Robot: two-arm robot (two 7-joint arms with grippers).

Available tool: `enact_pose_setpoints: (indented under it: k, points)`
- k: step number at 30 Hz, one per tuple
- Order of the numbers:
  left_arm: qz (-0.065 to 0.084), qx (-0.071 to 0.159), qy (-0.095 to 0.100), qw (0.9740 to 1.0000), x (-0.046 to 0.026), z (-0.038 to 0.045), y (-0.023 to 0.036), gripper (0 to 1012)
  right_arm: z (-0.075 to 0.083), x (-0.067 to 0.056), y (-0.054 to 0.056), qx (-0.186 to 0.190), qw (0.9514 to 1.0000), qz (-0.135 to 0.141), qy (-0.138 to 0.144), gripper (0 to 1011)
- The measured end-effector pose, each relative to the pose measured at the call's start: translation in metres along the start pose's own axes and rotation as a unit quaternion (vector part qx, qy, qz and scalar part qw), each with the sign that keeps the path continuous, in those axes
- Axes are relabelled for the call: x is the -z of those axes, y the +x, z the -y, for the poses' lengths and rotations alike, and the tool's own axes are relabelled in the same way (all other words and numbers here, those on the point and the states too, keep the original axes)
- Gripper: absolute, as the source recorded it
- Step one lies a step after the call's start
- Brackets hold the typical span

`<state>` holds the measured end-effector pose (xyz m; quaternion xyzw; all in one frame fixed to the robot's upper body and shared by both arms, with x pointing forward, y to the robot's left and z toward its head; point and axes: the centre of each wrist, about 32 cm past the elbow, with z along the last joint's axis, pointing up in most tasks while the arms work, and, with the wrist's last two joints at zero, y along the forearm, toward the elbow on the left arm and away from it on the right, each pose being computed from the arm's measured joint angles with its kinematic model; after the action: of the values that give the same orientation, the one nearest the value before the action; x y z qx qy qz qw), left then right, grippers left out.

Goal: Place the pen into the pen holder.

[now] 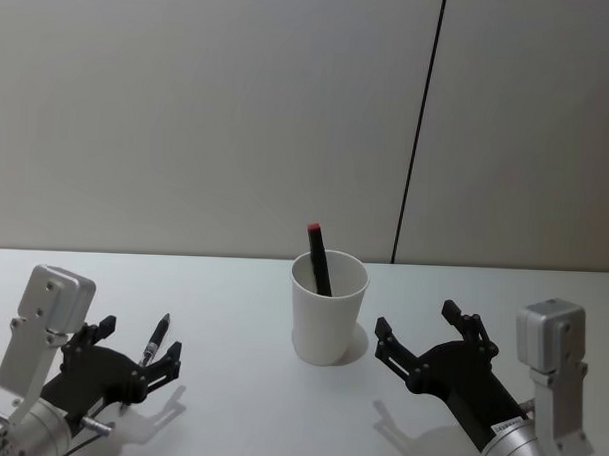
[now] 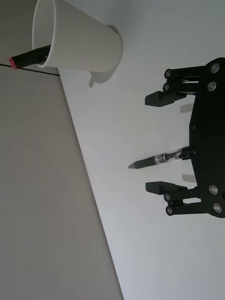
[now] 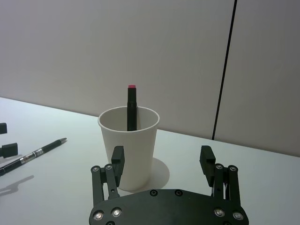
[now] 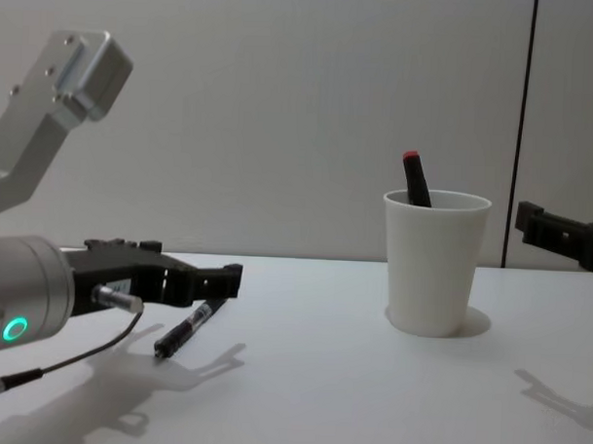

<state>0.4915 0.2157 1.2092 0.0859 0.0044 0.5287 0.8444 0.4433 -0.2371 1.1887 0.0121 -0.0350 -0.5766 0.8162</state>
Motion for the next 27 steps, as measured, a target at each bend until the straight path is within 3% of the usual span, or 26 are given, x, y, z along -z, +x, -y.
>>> enact_pose_setpoints:
  k: [17, 27]
  points:
    - [-0.006, 0.02, 0.046, 0.9987, 0.0071, 0.0078, 0.0135, 1004, 0.0, 0.0, 0.0, 0.0, 1.0, 0.0, 0.0, 1001]
    - [-0.013, 0.027, 0.062, 0.9976, 0.0114, 0.0114, 0.0205, 1004, 0.0, 0.0, 0.0, 0.0, 1.0, 0.0, 0.0, 1001]
